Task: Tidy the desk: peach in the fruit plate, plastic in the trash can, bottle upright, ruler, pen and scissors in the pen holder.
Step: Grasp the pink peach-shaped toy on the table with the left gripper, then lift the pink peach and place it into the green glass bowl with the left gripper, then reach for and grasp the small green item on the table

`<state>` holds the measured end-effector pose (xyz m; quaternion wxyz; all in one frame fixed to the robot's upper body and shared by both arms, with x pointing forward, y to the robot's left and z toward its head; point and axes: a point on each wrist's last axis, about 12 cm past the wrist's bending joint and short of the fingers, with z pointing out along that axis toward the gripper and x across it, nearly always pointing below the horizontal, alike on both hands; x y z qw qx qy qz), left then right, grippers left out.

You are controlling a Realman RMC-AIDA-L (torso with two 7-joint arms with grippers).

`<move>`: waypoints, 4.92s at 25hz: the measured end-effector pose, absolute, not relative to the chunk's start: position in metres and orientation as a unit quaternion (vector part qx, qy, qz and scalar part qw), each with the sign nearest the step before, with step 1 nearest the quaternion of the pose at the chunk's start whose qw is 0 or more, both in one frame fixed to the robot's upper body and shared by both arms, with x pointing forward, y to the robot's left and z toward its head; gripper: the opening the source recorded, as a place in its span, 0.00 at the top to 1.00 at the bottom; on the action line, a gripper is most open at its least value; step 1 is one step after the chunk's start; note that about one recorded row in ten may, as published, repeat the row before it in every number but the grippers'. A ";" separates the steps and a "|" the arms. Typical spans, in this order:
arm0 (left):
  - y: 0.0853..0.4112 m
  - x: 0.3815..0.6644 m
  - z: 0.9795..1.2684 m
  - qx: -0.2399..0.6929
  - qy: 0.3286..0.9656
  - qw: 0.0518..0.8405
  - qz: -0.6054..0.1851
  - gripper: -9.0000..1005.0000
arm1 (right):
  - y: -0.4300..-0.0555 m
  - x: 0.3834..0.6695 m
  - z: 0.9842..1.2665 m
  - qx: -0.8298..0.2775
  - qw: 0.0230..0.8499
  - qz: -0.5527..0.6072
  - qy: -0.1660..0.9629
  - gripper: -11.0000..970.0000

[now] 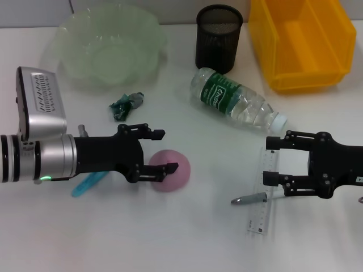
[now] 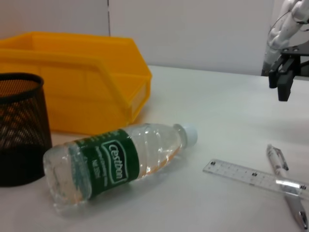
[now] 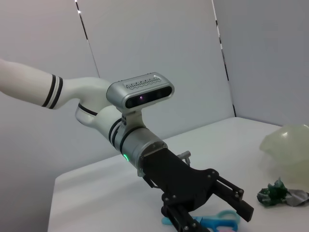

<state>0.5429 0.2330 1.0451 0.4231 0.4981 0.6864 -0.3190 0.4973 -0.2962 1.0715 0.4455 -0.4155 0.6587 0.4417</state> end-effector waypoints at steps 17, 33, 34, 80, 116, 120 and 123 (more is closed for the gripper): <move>0.232 0.536 1.039 0.519 0.691 0.388 -0.321 0.25 | -0.297 0.498 1.072 -0.416 0.445 0.440 0.660 0.21; 0.224 0.540 1.051 0.537 0.677 0.373 -0.338 0.67 | -0.297 0.498 1.072 -0.416 0.445 0.440 0.660 0.21; 0.224 0.540 1.051 0.537 0.675 0.375 -0.339 0.70 | -0.297 0.498 1.072 -0.416 0.445 0.440 0.660 0.21; 0.259 0.638 1.092 0.128 0.721 0.660 -0.168 0.46 | -0.291 0.495 1.070 -0.416 0.445 0.451 0.653 0.21; 0.272 0.557 1.056 0.312 0.774 0.480 -0.271 0.19 | -0.290 0.497 1.071 -0.425 0.448 0.445 0.649 0.21; 0.272 0.561 1.049 0.310 0.788 0.473 -0.242 0.19 | -0.291 0.498 1.072 -0.423 0.451 0.444 0.649 0.21; 0.270 0.565 1.047 0.311 0.793 0.473 -0.225 0.19 | -0.291 0.498 1.072 -0.422 0.451 0.445 0.648 0.21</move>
